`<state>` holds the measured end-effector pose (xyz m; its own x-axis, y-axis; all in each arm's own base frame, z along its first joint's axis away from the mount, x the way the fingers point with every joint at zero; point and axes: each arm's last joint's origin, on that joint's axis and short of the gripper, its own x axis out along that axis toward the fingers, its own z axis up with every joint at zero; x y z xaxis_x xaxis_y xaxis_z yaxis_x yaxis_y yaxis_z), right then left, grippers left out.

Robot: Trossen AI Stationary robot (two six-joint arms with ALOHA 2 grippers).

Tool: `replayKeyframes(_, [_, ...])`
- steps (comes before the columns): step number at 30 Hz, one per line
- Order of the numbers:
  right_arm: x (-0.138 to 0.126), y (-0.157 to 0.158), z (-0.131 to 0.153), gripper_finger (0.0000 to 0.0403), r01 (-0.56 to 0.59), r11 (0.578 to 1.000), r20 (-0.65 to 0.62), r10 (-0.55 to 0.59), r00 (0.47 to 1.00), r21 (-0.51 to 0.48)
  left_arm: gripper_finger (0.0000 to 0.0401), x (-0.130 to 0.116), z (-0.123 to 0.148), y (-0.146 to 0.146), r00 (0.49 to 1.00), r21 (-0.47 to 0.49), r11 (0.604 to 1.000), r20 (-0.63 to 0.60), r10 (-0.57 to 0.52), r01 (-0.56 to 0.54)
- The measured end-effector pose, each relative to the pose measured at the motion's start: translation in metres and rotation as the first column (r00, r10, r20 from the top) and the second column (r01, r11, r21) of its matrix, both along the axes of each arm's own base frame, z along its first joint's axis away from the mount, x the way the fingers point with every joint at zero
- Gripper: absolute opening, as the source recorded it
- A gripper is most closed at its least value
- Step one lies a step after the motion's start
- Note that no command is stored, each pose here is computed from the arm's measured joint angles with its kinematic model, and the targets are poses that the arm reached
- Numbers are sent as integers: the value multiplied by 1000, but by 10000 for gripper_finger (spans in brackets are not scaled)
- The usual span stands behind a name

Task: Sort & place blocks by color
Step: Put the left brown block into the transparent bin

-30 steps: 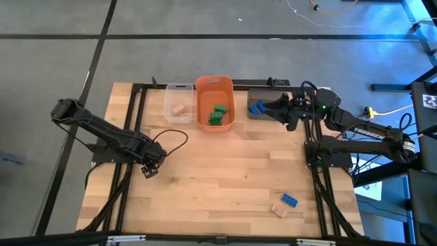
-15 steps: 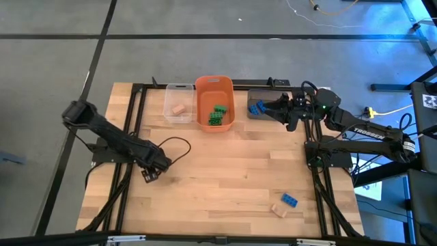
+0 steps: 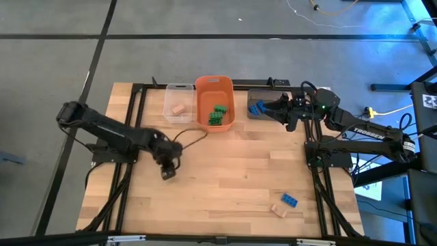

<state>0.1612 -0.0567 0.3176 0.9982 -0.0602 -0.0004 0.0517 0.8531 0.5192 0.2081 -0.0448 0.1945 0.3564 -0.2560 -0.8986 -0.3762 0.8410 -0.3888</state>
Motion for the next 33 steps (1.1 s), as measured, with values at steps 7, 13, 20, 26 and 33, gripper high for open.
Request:
replayKeyframes(7, [0, 0, 0, 227, 0, 1000, -1, 0, 1000, 1, 111, 39, 123, 50, 803, 256, 964, 589, -94, -75])
replayKeyframes(13, [0, 0, 7, 227, -7, 999, 63, 9, 998, -34, 111, 41, 180, 88, 502, 333, 905, 849, -165, -265])
replayKeyframes(20, [-1, 3, 16, 227, -38, 952, 135, 82, 987, -303, 111, 42, 151, 98, 317, 198, 936, 943, -100, -292])
replayKeyframes(26, [-1, 3, 15, 227, -39, 935, 124, 88, 988, -351, 111, 42, 121, 93, 237, 113, 940, 971, -35, -322])
replayKeyframes(33, [-1, 3, 15, 227, -39, 935, 124, 88, 988, -351, 111, 41, 119, 93, 243, 112, 937, 969, -31, -330])
